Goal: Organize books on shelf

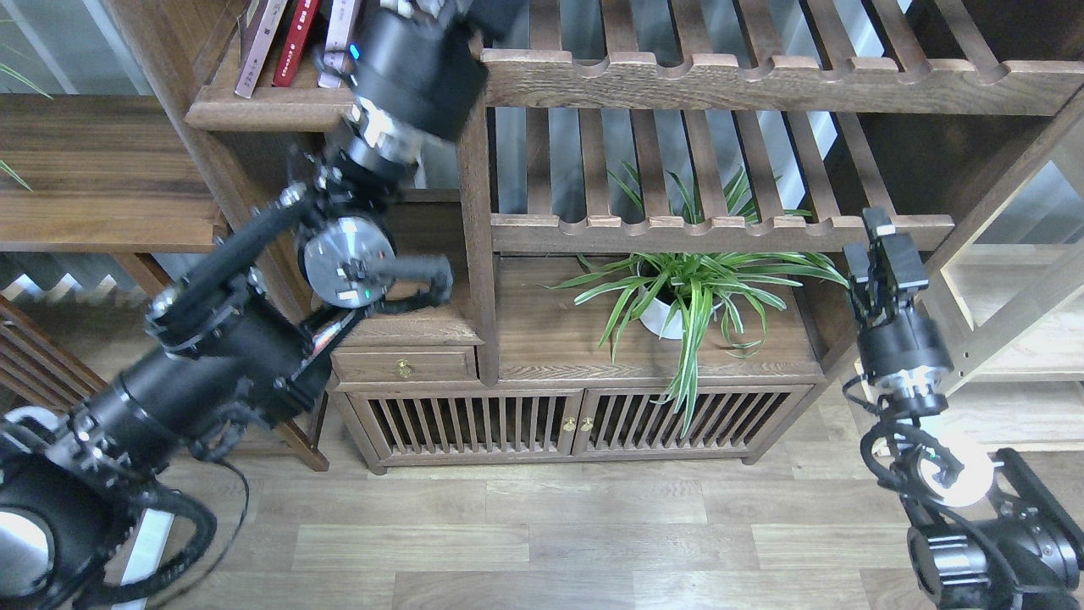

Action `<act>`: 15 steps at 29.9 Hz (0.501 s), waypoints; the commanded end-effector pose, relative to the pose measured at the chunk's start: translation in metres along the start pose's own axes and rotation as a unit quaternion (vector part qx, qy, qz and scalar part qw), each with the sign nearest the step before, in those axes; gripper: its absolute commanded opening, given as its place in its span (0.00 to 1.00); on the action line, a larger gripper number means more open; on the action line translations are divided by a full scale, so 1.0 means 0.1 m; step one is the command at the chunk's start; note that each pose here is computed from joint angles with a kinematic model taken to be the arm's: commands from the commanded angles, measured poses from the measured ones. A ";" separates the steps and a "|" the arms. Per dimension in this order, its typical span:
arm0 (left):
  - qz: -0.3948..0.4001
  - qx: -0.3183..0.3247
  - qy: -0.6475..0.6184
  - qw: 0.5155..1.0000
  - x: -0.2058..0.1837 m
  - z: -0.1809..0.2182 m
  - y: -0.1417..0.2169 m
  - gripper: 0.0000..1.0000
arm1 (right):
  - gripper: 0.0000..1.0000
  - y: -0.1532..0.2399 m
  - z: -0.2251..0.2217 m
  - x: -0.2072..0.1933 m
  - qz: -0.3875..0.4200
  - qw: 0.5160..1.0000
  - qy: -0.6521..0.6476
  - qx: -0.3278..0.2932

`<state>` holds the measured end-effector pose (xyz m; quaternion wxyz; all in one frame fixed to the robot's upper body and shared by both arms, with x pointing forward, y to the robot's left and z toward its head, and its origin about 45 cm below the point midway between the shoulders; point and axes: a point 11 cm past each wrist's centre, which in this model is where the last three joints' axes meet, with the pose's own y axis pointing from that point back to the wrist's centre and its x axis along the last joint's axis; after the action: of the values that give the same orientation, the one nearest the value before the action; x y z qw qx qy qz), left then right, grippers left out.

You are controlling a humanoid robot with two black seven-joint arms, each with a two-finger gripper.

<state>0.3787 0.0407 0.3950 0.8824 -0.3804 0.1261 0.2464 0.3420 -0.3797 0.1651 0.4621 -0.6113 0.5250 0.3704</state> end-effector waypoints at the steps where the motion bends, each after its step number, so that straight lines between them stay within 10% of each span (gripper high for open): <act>1: 0.005 0.072 0.022 0.997 0.05 -0.28 0.20 0.99 | 0.82 -0.15 0.01 -0.14 -0.021 1.000 0.001 -0.006; 15: 0.011 0.152 0.023 0.988 0.07 -0.56 0.33 0.99 | 0.81 -0.48 0.58 -0.59 -0.090 0.991 -0.007 -0.094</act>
<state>0.3665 0.0230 0.3395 0.9205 -0.2615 0.1813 0.2268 0.3781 -0.3203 0.2078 0.4436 -0.6827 0.4441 0.3741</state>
